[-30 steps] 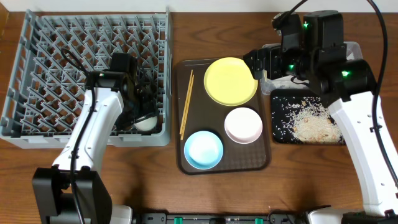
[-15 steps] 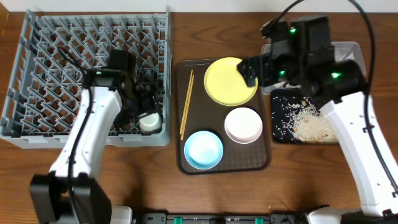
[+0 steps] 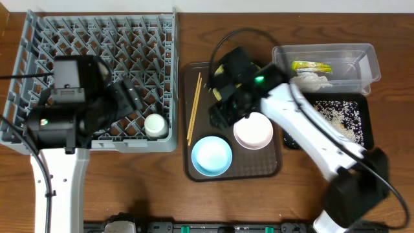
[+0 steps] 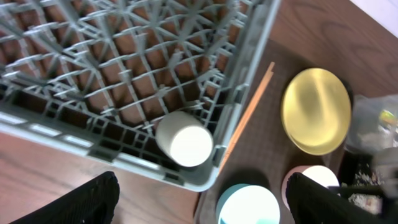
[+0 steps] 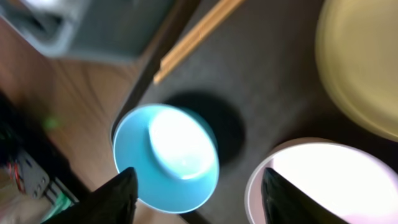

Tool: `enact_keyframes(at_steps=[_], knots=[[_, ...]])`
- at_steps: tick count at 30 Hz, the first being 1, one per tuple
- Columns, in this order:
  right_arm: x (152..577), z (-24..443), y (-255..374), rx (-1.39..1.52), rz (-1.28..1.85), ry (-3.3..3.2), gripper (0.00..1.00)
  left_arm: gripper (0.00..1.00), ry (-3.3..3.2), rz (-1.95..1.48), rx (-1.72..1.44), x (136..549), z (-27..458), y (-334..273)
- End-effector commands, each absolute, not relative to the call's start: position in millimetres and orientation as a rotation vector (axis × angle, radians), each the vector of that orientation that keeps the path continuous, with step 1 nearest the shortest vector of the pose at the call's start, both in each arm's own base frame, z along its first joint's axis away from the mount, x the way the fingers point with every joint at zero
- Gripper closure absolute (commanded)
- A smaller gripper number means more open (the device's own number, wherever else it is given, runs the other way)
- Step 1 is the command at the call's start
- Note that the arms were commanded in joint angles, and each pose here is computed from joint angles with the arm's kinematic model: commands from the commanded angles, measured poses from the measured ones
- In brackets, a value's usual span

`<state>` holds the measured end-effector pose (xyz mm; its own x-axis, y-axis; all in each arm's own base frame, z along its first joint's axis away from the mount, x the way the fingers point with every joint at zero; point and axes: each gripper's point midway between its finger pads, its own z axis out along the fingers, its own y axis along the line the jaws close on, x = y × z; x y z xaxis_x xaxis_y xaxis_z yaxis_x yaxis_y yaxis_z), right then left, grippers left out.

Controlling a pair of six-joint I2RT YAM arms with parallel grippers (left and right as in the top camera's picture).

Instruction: Sort waste into correct bins and load items into the dishwasher

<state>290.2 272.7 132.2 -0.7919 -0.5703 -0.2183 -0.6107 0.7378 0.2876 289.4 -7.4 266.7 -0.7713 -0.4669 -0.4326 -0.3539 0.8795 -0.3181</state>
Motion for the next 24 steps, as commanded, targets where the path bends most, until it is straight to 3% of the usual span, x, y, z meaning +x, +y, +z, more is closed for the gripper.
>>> enact_keyframes(at_steps=[1,5,16,24], knots=[[274,107,277,-1.119,0.502,2.869,0.46,0.13,2.537,-0.283,-0.632,289,265,2],[261,80,276,-1.198,0.456,2.951,0.57,0.13,2.553,-0.279,-0.644,290,261,3],[277,65,274,-1.128,0.370,2.961,0.60,0.13,2.607,-0.286,-0.644,289,247,-2],[343,123,268,-0.790,0.445,2.843,0.50,0.18,2.724,-0.383,-0.470,278,227,-53]])
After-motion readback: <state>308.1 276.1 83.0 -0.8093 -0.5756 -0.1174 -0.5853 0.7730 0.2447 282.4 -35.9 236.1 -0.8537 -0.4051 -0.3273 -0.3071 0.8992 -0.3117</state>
